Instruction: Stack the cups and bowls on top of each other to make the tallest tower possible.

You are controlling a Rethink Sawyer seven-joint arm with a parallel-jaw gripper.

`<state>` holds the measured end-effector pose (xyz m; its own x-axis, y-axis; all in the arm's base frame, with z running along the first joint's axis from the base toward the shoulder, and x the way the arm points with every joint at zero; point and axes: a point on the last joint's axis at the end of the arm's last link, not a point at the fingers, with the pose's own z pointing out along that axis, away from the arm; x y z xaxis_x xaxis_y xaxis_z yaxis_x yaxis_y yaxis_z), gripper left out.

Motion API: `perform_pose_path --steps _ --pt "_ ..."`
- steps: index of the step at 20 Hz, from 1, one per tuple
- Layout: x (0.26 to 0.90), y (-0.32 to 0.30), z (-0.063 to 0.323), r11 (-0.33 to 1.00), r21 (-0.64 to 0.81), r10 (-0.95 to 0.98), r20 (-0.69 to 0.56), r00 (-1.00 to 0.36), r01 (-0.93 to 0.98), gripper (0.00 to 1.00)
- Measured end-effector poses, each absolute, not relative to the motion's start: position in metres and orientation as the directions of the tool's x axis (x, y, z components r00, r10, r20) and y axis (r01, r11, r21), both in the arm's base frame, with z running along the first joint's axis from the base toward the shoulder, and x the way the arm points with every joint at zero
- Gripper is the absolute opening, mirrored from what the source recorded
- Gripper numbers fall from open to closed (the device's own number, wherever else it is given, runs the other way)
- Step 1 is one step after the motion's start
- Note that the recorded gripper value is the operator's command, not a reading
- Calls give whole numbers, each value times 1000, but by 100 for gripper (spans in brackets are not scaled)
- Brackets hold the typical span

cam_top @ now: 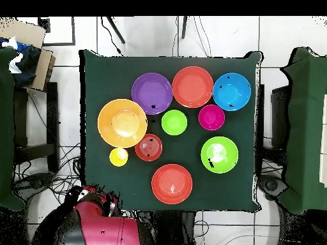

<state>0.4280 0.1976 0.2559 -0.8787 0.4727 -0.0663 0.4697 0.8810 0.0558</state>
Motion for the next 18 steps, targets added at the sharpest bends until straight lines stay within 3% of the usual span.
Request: perform_pose_path --steps 18 --pt "414 232 252 897 44 442 -68 -894 440 100"
